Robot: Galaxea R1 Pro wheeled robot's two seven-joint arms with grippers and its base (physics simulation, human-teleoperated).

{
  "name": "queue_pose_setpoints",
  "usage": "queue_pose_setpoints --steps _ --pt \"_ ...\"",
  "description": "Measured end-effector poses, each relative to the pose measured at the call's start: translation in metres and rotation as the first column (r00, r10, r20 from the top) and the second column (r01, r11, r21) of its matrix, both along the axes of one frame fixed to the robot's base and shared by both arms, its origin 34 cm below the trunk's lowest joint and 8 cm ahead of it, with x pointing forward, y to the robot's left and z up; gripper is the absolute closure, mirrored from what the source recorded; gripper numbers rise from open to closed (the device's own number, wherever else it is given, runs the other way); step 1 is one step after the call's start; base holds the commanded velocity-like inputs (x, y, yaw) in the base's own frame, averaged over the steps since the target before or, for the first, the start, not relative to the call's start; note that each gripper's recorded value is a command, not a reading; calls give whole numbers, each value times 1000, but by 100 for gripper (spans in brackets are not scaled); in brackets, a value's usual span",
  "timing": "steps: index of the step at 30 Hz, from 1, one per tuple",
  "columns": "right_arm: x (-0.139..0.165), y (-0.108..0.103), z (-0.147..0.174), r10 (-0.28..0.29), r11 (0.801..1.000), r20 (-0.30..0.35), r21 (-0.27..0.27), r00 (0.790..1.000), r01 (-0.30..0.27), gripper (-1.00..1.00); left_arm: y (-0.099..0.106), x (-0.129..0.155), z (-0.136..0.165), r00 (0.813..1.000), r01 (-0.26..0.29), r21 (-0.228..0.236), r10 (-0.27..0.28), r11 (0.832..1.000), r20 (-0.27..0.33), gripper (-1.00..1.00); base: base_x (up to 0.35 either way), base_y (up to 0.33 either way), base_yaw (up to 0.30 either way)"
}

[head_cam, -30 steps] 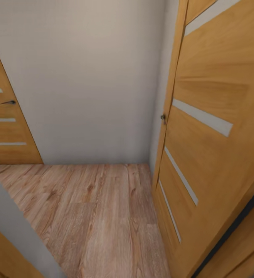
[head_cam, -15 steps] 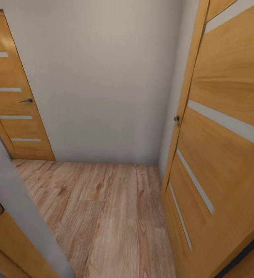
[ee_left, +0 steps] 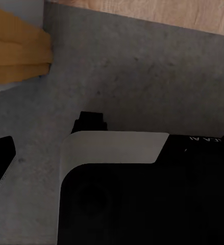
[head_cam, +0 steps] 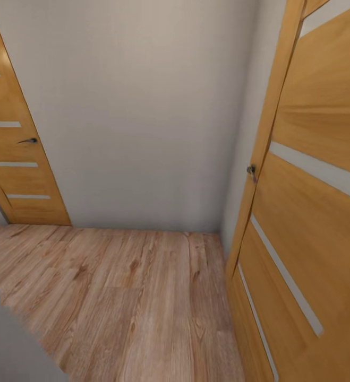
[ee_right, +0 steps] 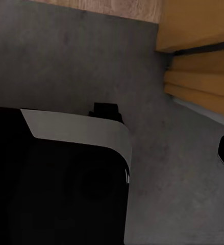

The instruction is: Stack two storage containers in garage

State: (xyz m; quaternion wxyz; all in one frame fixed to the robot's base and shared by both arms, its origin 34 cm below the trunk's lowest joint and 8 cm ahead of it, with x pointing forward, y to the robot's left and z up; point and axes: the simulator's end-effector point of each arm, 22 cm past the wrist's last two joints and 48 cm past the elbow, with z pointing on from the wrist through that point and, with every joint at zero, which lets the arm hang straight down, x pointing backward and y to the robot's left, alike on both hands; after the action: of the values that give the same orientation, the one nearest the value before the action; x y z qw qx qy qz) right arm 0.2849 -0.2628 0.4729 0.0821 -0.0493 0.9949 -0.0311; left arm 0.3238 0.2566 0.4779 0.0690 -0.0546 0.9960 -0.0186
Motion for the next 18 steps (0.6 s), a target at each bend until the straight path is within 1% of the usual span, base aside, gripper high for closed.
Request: queue_pose_setpoints --steps 5,8,11,18 --pt "0 0 0 0 1000 -1 0 1000 0 -100 0 0 0 1000 -1 0 1 1000 0 -100 301 0 0" --pt "0 0 0 0 1000 0 0 1000 0 -100 1 0 0 1000 -1 1 1 1000 0 -100 230 0 0" --pt "0 0 0 0 1000 0 0 1000 0 -100 1 0 0 1000 -1 1 1 1000 0 -100 84 0 0" --pt "0 0 0 0 1000 -1 0 1000 0 -100 0 0 0 1000 -8 0 8 1000 -1 -100 17 0 0"
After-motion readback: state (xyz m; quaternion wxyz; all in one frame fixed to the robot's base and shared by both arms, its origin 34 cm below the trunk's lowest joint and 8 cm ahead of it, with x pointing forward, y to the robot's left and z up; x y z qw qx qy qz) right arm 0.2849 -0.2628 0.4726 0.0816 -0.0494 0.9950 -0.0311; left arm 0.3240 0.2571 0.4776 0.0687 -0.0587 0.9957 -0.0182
